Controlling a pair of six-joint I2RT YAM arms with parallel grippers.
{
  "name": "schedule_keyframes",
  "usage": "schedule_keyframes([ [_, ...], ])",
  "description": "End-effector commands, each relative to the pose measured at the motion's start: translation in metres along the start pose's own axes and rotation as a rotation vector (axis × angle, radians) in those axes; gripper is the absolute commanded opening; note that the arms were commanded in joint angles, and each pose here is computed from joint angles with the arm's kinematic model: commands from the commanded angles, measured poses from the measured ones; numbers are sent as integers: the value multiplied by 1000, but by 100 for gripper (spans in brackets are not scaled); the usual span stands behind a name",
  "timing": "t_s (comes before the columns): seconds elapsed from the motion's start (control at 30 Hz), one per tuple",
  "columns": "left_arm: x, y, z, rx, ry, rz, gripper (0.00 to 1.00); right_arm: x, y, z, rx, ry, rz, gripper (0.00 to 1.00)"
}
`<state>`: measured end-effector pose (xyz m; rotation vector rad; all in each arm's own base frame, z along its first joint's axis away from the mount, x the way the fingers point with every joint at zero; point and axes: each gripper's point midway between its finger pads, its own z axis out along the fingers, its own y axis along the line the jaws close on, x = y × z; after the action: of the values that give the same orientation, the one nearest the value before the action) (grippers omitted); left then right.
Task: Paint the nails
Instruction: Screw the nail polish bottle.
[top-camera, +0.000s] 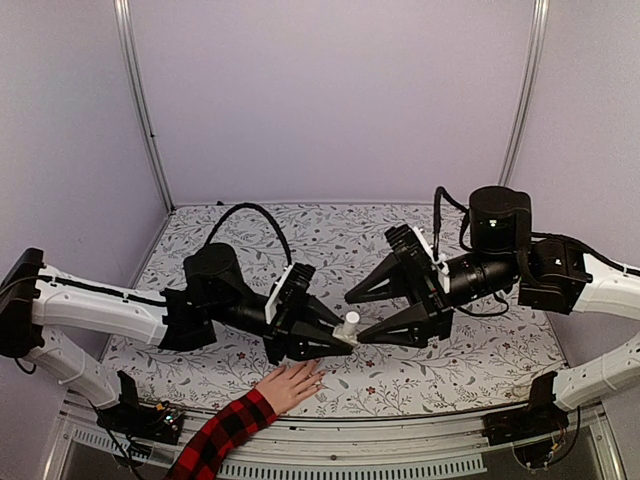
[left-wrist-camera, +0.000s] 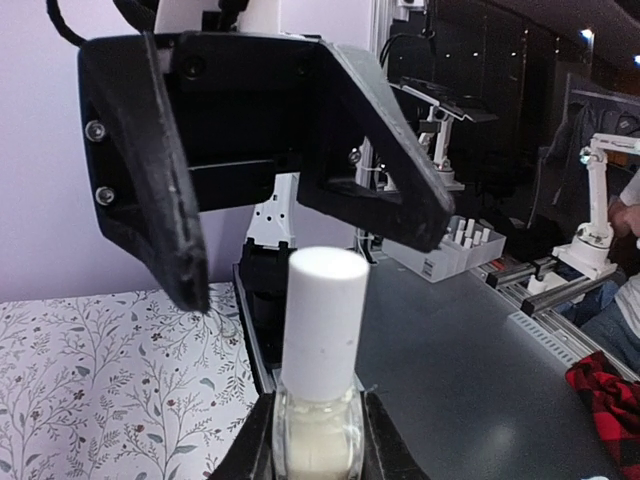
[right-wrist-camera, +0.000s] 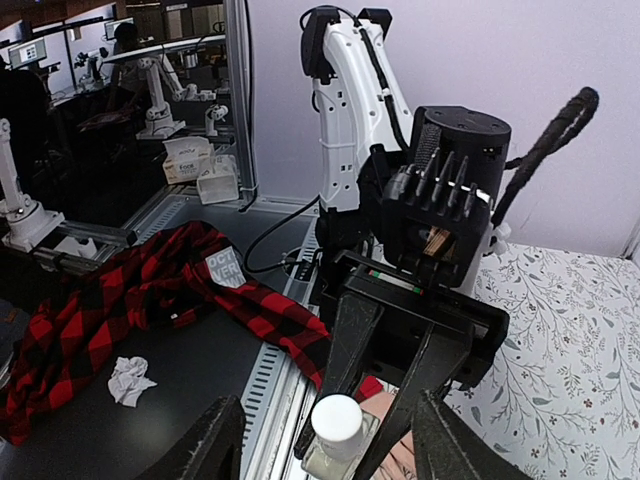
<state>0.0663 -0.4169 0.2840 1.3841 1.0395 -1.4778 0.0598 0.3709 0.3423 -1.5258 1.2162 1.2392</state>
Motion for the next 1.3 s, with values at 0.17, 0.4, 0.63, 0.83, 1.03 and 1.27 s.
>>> schedule_keyframes([
  [0.17,-12,-6,4,82,-37,1,0,0,12,9,-84,27,-22,44],
  [0.4,-11,-4,4,73,-36,-3,0,6,10,11,-76,45,-33,27],
  [0.63,-14,-3,3,59,-40,5,0,12,9,14,-76,61,-28,18],
  [0.83,-19,9,1,-21,-46,16,0,18,6,16,-63,70,-14,13],
  [1.03,-29,19,-10,-132,-83,54,0,23,-1,16,-21,78,3,9],
  [1.27,-45,35,-23,-278,-127,88,0,27,-16,19,61,76,32,4],
])
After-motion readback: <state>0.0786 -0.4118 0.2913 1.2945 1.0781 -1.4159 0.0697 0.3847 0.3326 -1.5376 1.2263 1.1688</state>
